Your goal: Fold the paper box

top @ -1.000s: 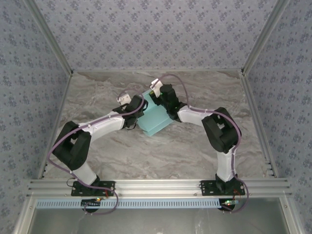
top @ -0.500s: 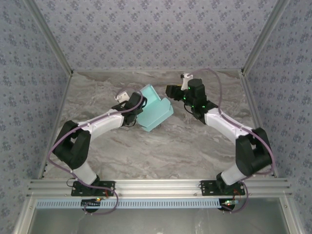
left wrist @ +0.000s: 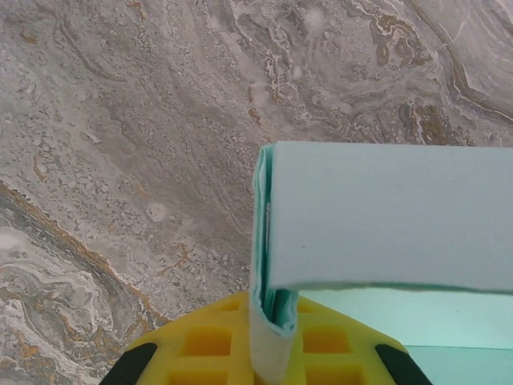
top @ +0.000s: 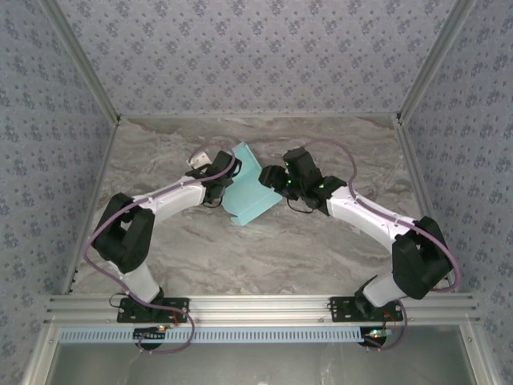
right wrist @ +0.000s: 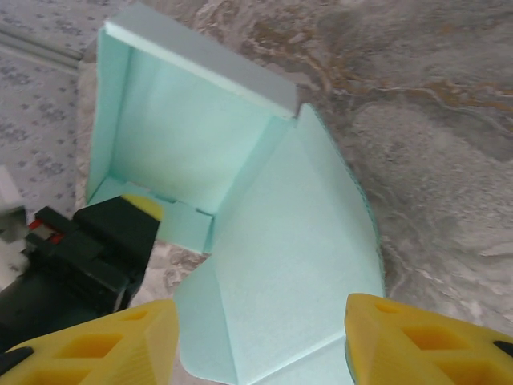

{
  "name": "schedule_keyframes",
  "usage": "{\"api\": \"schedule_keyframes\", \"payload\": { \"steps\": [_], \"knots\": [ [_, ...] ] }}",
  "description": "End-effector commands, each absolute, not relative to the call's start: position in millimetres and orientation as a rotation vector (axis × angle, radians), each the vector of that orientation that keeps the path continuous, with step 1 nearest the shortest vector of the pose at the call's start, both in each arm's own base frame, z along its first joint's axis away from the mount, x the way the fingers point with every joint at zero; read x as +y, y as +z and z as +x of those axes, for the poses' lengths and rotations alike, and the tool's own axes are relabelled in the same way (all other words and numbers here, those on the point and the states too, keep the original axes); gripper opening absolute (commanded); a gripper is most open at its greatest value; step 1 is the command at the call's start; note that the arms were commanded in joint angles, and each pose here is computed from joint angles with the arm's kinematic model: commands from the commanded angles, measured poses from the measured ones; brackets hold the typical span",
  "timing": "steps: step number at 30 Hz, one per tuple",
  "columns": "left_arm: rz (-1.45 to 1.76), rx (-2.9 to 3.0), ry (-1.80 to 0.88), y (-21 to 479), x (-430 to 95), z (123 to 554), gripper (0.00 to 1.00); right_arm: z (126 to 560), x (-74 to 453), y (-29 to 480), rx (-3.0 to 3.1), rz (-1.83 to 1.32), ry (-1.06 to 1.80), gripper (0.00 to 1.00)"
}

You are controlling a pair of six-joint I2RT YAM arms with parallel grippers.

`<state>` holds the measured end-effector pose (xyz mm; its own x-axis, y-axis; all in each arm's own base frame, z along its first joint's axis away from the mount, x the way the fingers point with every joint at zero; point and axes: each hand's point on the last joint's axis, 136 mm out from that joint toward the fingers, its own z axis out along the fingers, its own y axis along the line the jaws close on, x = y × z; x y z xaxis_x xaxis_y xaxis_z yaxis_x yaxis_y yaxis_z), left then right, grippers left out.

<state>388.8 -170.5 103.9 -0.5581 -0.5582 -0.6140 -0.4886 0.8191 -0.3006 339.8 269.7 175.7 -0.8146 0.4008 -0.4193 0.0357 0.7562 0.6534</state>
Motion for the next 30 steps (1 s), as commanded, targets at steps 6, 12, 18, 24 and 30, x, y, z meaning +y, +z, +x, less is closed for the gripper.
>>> {"api": "schedule_keyframes", "payload": {
  "steps": [6, 12, 18, 24, 30],
  "knots": [
    [-0.898, 2.165, -0.137, 122.8, -155.6, 392.7, 0.00, 330.0, 225.1, 167.7, 2.404, 0.548, 0.725, 0.64],
    [-0.929, 2.159, -0.140, 121.5, -153.5, 392.5, 0.00, 325.9, 239.3, 170.5, 2.392, 0.547, 0.874, 0.64],
    [-0.975, 2.160, -0.165, 118.1, -154.4, 392.0, 0.00, 320.7, 280.0, 172.2, 2.390, 0.470, 1.000, 0.62],
    [-1.023, 2.177, -0.234, 113.3, -159.6, 389.5, 0.00, 329.9, 303.3, 161.2, 2.391, 0.428, 1.014, 0.47],
    [-1.052, 2.195, -0.270, 113.4, -161.0, 385.3, 0.02, 338.4, 305.9, 150.6, 2.419, 0.348, 0.939, 0.12]
  ]
}}
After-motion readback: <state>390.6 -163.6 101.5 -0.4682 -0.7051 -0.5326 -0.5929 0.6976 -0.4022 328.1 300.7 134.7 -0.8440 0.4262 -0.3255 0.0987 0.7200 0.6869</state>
